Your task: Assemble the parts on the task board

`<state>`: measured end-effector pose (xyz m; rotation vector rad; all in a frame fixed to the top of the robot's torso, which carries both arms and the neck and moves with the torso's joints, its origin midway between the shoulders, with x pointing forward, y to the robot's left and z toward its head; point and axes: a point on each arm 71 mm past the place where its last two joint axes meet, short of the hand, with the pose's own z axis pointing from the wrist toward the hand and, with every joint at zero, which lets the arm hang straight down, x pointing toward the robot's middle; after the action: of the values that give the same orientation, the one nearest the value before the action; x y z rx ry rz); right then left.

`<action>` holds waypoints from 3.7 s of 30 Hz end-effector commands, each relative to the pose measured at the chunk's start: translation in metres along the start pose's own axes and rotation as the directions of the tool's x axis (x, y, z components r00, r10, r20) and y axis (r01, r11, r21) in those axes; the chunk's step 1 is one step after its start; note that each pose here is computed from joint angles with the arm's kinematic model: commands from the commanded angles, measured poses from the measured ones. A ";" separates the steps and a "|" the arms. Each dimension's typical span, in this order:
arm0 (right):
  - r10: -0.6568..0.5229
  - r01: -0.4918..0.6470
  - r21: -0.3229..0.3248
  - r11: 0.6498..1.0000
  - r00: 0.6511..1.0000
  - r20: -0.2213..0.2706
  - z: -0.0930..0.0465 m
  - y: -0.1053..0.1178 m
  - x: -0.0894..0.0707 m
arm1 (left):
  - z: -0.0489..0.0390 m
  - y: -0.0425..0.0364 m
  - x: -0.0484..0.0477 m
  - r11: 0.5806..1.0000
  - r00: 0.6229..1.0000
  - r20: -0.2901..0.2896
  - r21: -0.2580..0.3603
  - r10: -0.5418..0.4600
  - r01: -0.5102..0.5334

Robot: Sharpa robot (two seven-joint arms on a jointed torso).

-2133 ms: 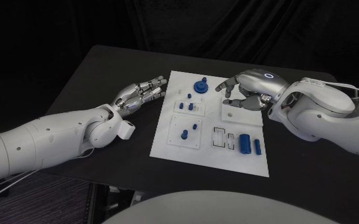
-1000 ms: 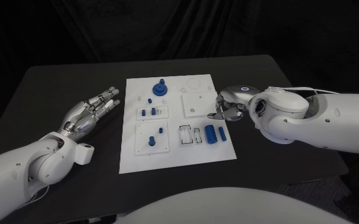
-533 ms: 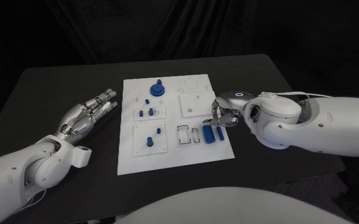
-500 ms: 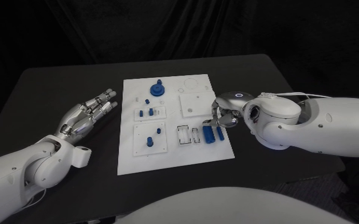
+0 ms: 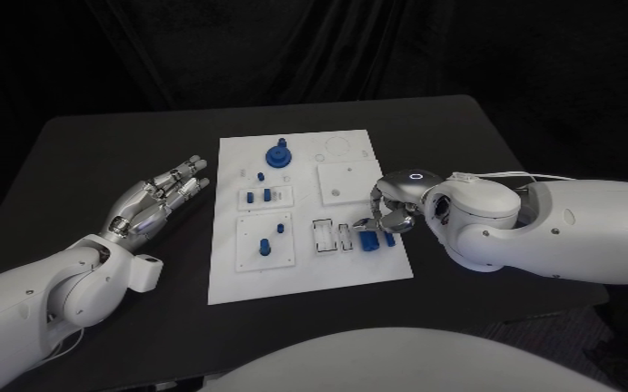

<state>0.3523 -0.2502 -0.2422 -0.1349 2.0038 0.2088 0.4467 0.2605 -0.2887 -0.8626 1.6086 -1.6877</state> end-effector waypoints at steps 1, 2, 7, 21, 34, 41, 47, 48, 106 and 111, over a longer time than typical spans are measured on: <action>-0.035 0.036 0.036 0.999 0.999 -0.027 0.000 -0.002 0.005 | -0.0003 -0.0068 0.0017 0.995 1.000 -0.011 0.100 -0.017 0.018; -0.038 0.039 0.035 0.999 0.999 -0.028 0.000 -0.002 0.006 | -0.0003 -0.0067 0.0017 0.995 1.000 -0.012 0.099 -0.017 0.018; -0.052 0.053 0.036 0.998 0.998 -0.035 0.001 -0.002 0.009 | -0.0004 -0.0061 0.0017 0.995 1.000 -0.014 0.093 -0.019 0.020; -0.031 0.030 -0.011 0.999 0.999 -0.011 0.009 0.004 0.017 | 0.0000 -0.0041 0.0027 0.997 0.999 -0.023 0.075 -0.027 0.029; 0.054 -0.055 -0.020 0.998 0.996 -0.075 0.014 0.006 0.028 | 0.0000 -0.0030 0.0032 0.997 0.999 -0.028 0.063 -0.031 0.033; 0.196 -0.197 -0.025 0.980 0.980 -0.045 0.014 0.005 0.025 | 0.0003 -0.0026 0.0034 0.998 0.999 -0.029 0.061 -0.032 0.034; 0.328 -0.328 -0.023 0.944 0.945 -0.006 0.010 0.004 0.021 | 0.0001 -0.0025 0.0029 0.998 0.999 -0.029 0.060 -0.032 0.033; 0.357 -0.357 -0.020 0.934 0.934 -0.002 0.009 0.003 0.020 | 0.0001 -0.0024 0.0029 0.998 0.999 -0.029 0.060 -0.031 0.033; 0.570 -0.567 0.086 0.819 0.790 -0.224 0.025 0.030 0.024 | 0.0011 -0.0022 0.0059 0.998 0.999 -0.037 0.055 -0.038 0.040; 0.561 -0.557 0.088 0.826 0.795 -0.229 0.026 0.030 0.025 | 0.0012 -0.0021 0.0059 0.998 0.999 -0.038 0.055 -0.038 0.040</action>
<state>0.3606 -0.2150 -0.2709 0.4982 2.2211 0.6092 0.4450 0.2567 -0.2901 -0.8651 1.6246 -1.7226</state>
